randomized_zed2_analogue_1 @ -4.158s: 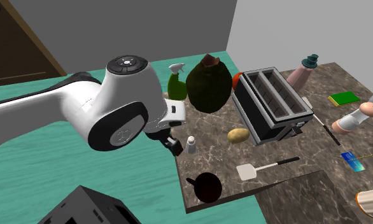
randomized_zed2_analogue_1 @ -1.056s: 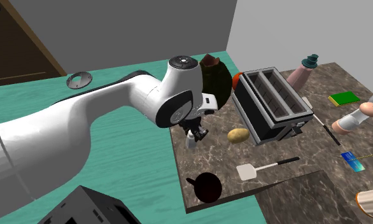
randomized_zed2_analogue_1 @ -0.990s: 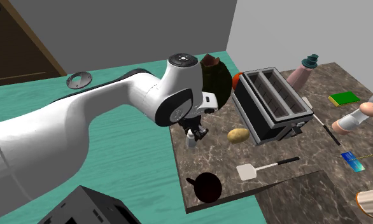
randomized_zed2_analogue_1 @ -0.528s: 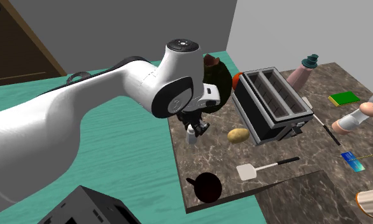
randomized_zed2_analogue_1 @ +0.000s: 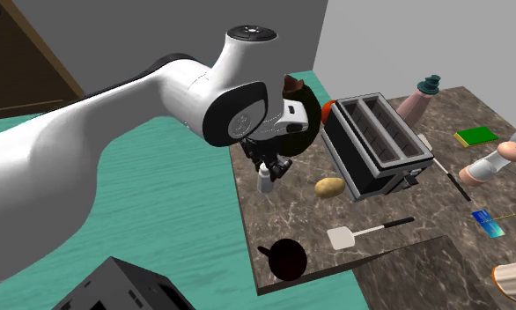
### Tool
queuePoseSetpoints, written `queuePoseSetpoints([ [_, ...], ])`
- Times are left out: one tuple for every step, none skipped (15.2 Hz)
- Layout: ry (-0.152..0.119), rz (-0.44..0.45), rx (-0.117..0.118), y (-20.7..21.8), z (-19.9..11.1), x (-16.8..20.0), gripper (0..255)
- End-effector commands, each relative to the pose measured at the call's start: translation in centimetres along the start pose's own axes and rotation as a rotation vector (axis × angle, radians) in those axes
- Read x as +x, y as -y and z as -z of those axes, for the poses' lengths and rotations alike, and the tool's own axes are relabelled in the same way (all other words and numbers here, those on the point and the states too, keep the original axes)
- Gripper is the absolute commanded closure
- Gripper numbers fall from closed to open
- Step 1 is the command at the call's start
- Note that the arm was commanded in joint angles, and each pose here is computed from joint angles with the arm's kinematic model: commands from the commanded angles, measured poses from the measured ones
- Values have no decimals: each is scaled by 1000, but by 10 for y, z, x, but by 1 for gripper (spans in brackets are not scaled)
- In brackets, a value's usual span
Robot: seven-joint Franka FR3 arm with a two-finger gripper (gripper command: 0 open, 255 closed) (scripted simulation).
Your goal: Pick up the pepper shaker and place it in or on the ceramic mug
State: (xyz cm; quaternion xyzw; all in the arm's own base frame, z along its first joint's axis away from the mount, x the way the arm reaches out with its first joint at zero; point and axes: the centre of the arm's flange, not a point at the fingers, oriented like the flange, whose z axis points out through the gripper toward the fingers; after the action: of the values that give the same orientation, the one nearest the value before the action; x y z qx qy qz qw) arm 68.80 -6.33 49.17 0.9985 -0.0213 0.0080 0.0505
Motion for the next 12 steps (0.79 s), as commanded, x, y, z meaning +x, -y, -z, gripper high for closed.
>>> queuePoseSetpoints([
  [0,0,0,-2,10,-1,255],
  [0,0,0,-2,15,-1,255],
  [0,0,0,-3,21,0,255],
  [0,0,0,-3,26,0,255],
  [0,0,0,-4,29,0,255],
  [0,0,0,-15,30,-8,255],
  [0,0,0,-25,31,-16,255],
  [0,0,0,-36,32,-23,255],
  [0,0,0,-47,33,-31,255],
  [0,0,0,-57,33,-39,255],
  [0,0,0,-68,34,-46,255],
  [0,0,0,-79,35,-54,255],
])
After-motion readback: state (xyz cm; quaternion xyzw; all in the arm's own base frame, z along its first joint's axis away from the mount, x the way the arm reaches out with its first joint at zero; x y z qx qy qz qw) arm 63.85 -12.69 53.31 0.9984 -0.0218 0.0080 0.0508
